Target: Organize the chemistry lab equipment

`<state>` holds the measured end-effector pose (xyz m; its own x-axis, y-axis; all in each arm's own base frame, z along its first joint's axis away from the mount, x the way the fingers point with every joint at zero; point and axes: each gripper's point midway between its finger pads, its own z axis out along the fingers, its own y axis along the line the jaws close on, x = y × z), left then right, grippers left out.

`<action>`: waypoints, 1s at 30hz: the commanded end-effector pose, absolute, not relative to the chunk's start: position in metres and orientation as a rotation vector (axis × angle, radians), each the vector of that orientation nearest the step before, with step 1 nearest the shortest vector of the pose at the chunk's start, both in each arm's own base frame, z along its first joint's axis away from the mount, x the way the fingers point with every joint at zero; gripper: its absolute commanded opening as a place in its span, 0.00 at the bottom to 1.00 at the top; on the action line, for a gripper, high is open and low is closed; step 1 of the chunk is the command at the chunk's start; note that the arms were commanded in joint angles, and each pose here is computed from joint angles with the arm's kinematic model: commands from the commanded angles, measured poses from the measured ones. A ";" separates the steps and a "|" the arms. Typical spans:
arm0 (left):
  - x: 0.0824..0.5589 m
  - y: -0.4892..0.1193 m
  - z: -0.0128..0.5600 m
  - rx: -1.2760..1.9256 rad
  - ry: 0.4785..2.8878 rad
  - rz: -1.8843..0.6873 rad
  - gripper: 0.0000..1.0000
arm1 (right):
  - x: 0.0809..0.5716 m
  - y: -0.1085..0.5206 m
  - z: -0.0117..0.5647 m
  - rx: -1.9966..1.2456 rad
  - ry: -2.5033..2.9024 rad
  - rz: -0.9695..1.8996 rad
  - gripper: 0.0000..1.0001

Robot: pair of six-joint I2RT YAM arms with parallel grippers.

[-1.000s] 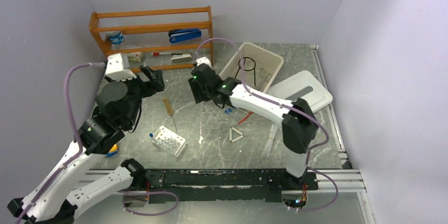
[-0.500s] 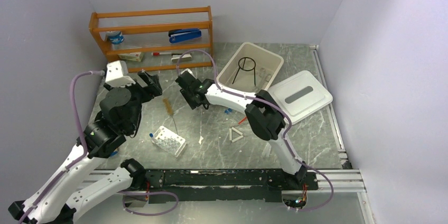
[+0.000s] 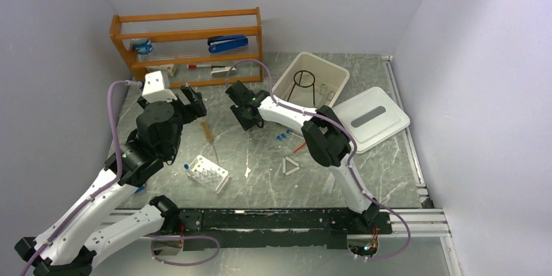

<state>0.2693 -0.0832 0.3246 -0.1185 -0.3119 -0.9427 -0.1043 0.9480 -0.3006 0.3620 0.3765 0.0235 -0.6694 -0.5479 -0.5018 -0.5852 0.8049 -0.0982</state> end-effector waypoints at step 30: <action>0.253 -0.100 0.368 -0.211 1.632 -0.366 0.88 | 0.378 0.364 0.243 -0.339 2.051 0.437 0.08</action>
<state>0.2565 -0.0827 0.3559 -0.0731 -0.3270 -0.9422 -0.0193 0.9450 -0.3265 0.3609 0.3847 0.1786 -0.5747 -0.2477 -0.7800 -0.5248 0.8429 0.1190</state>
